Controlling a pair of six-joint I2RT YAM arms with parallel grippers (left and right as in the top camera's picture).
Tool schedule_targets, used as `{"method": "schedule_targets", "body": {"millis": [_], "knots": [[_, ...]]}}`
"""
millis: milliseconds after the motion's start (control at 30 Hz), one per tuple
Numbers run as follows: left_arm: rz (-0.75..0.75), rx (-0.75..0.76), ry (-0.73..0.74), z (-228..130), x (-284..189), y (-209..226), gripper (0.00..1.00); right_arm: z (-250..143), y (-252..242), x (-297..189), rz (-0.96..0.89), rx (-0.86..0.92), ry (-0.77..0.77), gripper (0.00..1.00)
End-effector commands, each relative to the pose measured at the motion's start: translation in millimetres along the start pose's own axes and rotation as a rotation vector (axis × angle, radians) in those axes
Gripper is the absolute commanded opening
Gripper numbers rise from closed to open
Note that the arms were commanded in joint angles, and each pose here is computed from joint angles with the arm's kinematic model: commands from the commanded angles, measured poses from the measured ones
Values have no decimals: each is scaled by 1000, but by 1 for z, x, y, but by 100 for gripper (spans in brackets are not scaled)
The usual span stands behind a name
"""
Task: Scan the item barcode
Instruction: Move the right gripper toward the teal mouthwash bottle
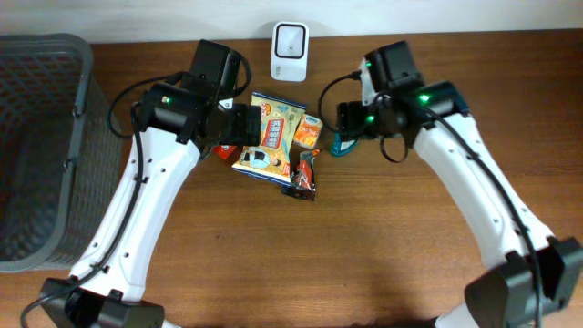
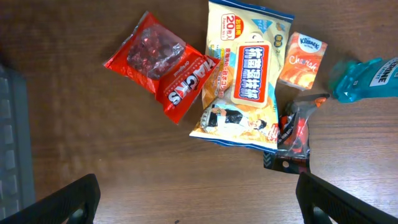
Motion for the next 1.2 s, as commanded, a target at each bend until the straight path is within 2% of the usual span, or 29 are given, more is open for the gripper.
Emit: {"method": "schedule_targets", "body": {"millis": [0,167,300,600,700,767,900,1100,1167], "knots": [[6,17,-5,2,1,0,99,20,-2,-3,-57,10,-104,76],[6,17,-5,2,1,0,99,30,-4,2,-83,76,-160,76],[6,17,-5,2,1,0,99,32,-5,13,-81,133,-155,75],[6,17,-5,2,1,0,99,30,-7,46,-91,132,-102,75],[6,17,-5,2,1,0,99,29,-8,52,-99,133,-87,70],[6,17,-5,2,1,0,99,28,-9,53,-101,133,-83,61],[6,17,-5,2,1,0,99,25,-11,52,-129,134,-69,53],[6,17,-5,2,1,0,99,21,-14,52,-154,134,-45,52],[6,17,-4,2,1,0,99,21,-15,52,-161,134,-46,46]]}}
Point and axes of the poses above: each gripper's point midway between its finger pads, its own x axis out along the fingers, its own y axis along the line the jaws close on, z = x × y, the point moved 8 cm from there along -x, back along the fingers, and after that the axes turned 3 degrees about -x, right-handed, at the moved point
